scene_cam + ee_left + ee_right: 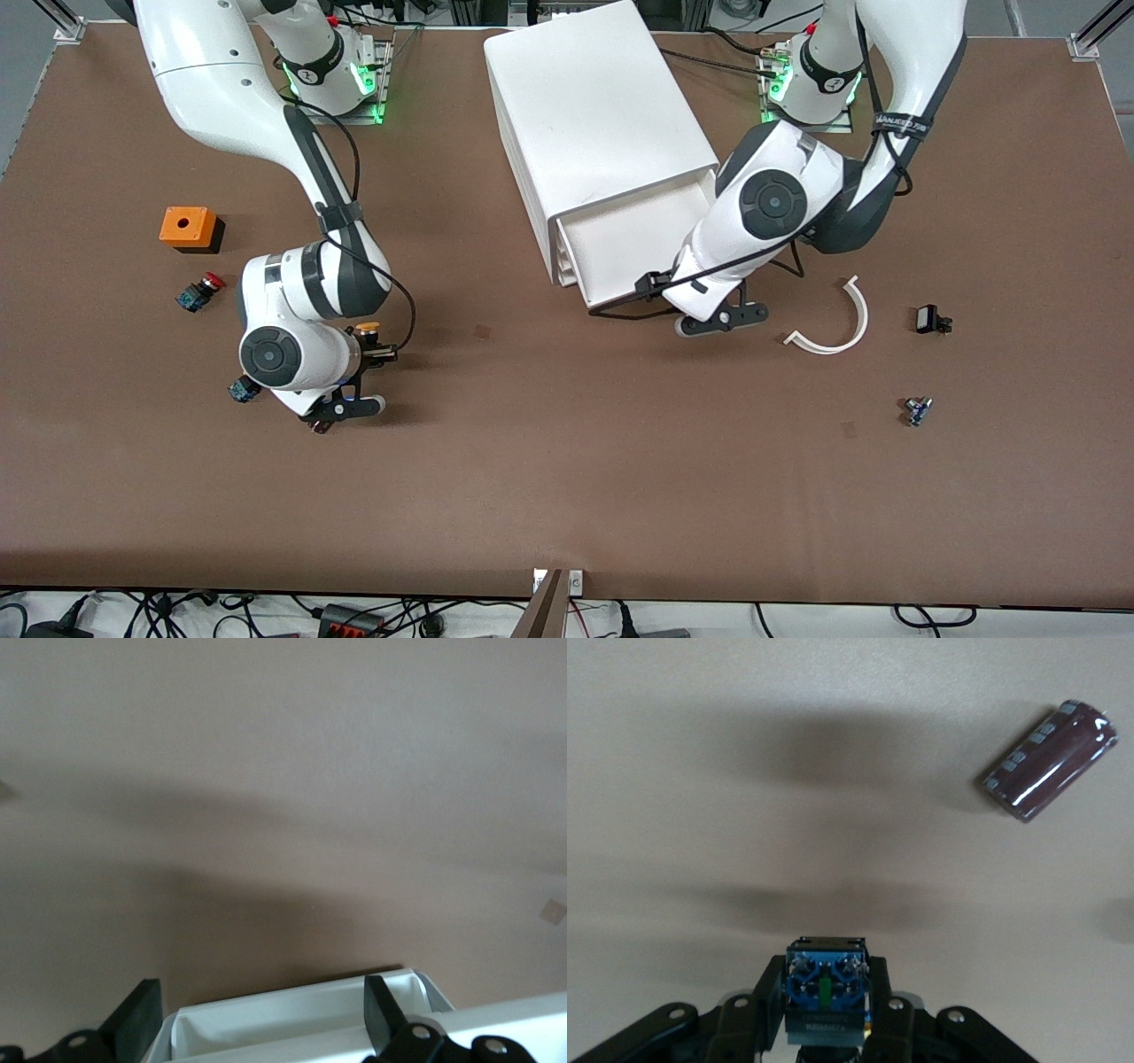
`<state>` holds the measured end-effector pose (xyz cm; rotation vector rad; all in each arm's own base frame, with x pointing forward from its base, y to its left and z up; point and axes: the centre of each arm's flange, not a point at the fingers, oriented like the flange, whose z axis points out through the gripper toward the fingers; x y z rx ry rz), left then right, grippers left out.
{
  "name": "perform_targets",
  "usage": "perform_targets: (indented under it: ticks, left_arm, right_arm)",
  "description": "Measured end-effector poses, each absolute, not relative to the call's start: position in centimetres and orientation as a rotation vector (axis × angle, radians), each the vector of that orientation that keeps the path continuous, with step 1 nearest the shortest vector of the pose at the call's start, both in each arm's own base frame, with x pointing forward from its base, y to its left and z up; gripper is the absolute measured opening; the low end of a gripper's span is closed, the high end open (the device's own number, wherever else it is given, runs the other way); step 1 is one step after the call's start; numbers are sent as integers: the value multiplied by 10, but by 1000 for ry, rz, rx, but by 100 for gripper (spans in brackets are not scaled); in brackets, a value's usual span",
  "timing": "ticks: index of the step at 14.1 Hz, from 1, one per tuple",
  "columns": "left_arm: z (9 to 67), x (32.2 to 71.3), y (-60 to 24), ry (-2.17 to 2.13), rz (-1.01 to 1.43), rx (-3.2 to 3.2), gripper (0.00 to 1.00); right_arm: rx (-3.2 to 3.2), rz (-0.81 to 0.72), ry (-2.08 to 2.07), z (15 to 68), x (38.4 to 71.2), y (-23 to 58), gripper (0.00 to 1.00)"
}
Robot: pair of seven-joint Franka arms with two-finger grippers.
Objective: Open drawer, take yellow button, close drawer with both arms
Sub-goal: 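Place the yellow button on the table with the right gripper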
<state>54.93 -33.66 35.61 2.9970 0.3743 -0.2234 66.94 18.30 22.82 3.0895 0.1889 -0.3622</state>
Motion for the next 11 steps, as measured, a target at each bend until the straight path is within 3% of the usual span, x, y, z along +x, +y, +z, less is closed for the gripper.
perform_targets:
  ticks: [5,9,11]
  left_arm:
    - [360,501,-378,418,-324,3023,100]
    - [359,487,-387,450,-361,3036,100]
    - [357,479,-394,478,-378,3038,100]
  right_arm:
    - [3089,-347,252,202,671,182,41]
    - [3090,-345,266,189,672,178,41]
    - [3093,-330,263,192,675,177,56]
